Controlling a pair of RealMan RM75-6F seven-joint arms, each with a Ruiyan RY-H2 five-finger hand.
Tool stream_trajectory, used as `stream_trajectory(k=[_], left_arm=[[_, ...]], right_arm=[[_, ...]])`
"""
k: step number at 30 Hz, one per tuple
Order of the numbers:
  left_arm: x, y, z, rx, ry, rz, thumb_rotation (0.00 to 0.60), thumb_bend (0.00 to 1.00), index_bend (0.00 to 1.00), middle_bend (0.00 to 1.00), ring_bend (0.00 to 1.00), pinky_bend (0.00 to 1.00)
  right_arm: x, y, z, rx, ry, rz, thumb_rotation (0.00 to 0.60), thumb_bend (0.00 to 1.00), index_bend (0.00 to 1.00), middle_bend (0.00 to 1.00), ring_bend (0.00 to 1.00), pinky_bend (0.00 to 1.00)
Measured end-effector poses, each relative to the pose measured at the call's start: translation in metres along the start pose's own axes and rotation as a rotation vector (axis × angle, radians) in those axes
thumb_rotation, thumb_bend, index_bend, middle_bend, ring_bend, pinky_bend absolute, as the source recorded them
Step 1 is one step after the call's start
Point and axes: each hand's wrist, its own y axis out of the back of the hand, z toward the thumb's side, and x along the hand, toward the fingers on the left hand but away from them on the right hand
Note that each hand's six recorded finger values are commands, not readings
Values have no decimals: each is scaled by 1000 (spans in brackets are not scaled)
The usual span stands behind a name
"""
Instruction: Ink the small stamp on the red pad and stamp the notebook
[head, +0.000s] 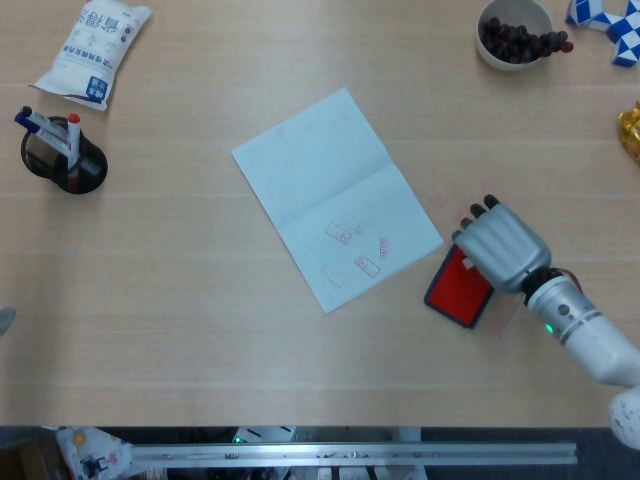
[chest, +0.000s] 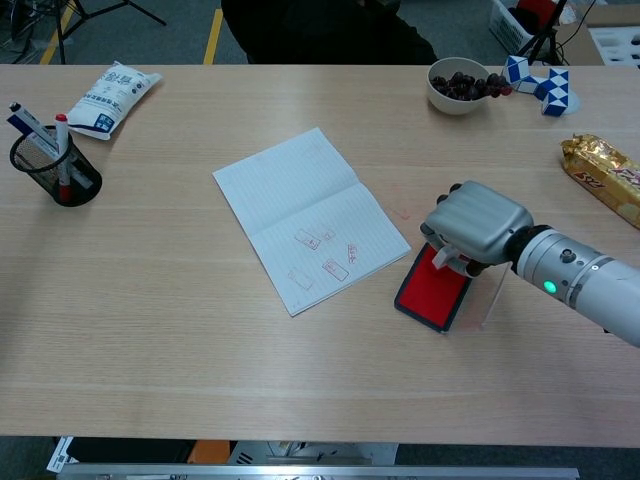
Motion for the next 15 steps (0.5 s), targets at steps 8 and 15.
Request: stream_trajectory(k=[8, 15], left_arm=[[0, 2, 1, -3, -5, 4, 600, 117, 18, 163, 202, 123], [-1, 3, 4, -5, -14, 6, 600, 118, 18, 163, 202, 123]], right_arm=[[9, 18, -8, -53, -12, -38, 600, 418, 710, 509, 323, 288], [6, 52, -25, -104, -55, -104, 600, 418, 710, 515, 323, 288]])
